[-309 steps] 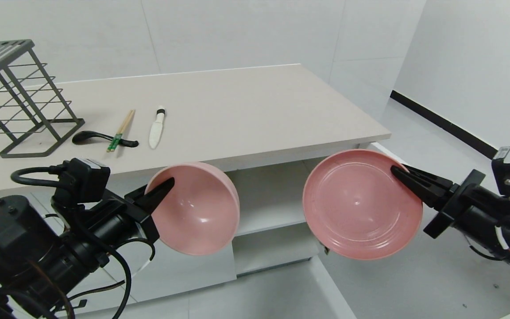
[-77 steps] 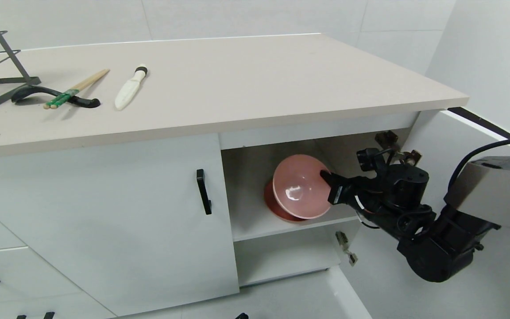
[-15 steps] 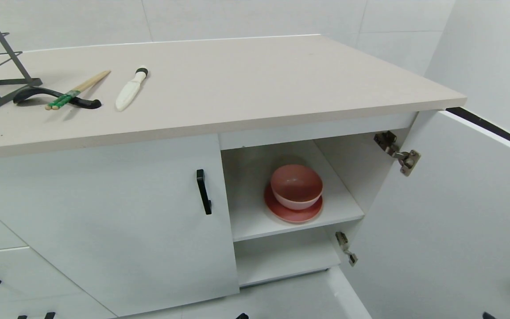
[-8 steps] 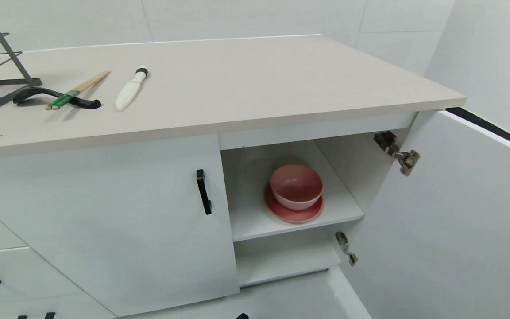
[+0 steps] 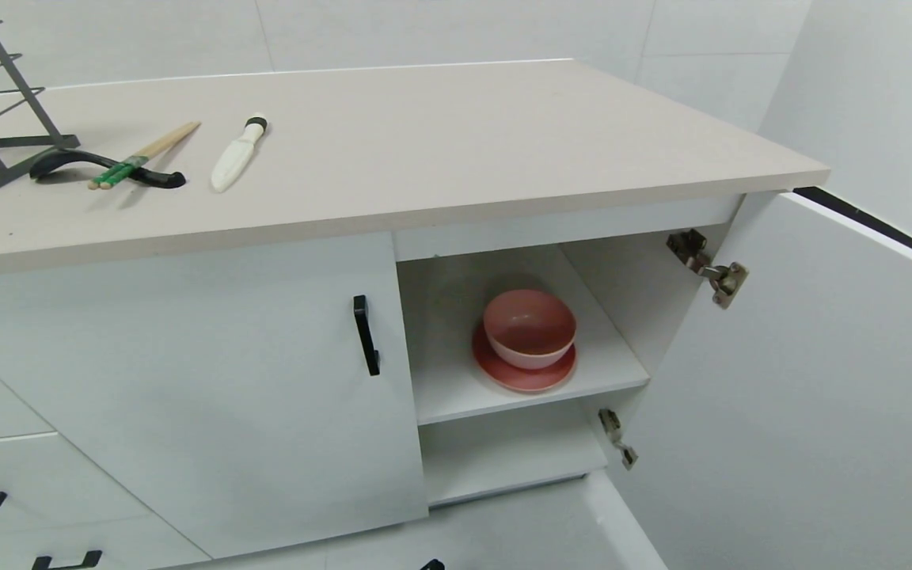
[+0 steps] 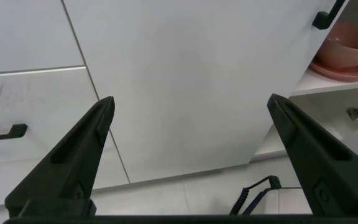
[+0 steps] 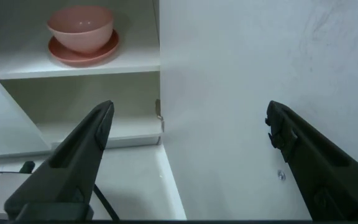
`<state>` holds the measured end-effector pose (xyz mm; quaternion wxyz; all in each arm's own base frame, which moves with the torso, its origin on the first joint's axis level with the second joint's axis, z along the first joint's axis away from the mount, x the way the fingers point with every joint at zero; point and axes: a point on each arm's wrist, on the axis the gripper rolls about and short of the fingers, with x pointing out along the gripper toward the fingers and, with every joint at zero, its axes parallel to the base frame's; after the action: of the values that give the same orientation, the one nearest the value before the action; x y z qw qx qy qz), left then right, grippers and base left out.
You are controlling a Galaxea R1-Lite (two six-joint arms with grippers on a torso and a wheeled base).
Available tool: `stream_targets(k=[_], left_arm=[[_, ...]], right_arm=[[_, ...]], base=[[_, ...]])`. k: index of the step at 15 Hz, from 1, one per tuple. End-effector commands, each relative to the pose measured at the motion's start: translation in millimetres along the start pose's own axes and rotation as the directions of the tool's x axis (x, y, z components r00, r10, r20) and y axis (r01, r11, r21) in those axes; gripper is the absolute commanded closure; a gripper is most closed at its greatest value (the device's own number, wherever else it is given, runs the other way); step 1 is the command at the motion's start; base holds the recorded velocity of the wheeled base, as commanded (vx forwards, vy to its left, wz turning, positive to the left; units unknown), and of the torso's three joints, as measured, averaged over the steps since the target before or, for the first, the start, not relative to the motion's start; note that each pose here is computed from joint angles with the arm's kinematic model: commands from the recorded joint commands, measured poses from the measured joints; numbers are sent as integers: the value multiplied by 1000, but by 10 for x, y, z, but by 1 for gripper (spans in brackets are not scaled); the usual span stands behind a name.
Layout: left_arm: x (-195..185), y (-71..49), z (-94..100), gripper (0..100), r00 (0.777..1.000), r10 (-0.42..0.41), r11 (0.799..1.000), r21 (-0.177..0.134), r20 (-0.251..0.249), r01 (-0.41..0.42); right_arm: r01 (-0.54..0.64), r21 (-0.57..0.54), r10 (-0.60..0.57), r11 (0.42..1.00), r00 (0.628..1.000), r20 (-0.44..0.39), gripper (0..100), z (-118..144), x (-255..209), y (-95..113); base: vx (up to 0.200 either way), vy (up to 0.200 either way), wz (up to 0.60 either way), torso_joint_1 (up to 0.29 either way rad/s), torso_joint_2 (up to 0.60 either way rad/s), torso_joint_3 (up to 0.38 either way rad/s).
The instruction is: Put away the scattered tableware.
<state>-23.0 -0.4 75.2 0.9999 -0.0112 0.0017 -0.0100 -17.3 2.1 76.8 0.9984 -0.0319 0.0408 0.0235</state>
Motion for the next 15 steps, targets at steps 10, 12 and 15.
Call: stream_targets(k=[10, 12, 15], left_arm=[[2, 0, -2, 0, 1000, 0, 1000, -2, -1, 0], [2, 0, -2, 0, 1000, 0, 1000, -2, -1, 0], [2, 0, -2, 0, 1000, 0, 1000, -1, -1, 0]], right_arm=[[-2, 4, 2, 1000, 1000, -3, 0, 0, 2, 1], [-2, 4, 2, 1000, 1000, -3, 0, 0, 2, 1], [-2, 4, 2, 1000, 1000, -1, 0, 4, 1, 1]], base=[[-200, 0, 0, 2, 1, 1], [-200, -200, 0, 7, 5, 2], [-67, -200, 0, 2, 2, 7]])
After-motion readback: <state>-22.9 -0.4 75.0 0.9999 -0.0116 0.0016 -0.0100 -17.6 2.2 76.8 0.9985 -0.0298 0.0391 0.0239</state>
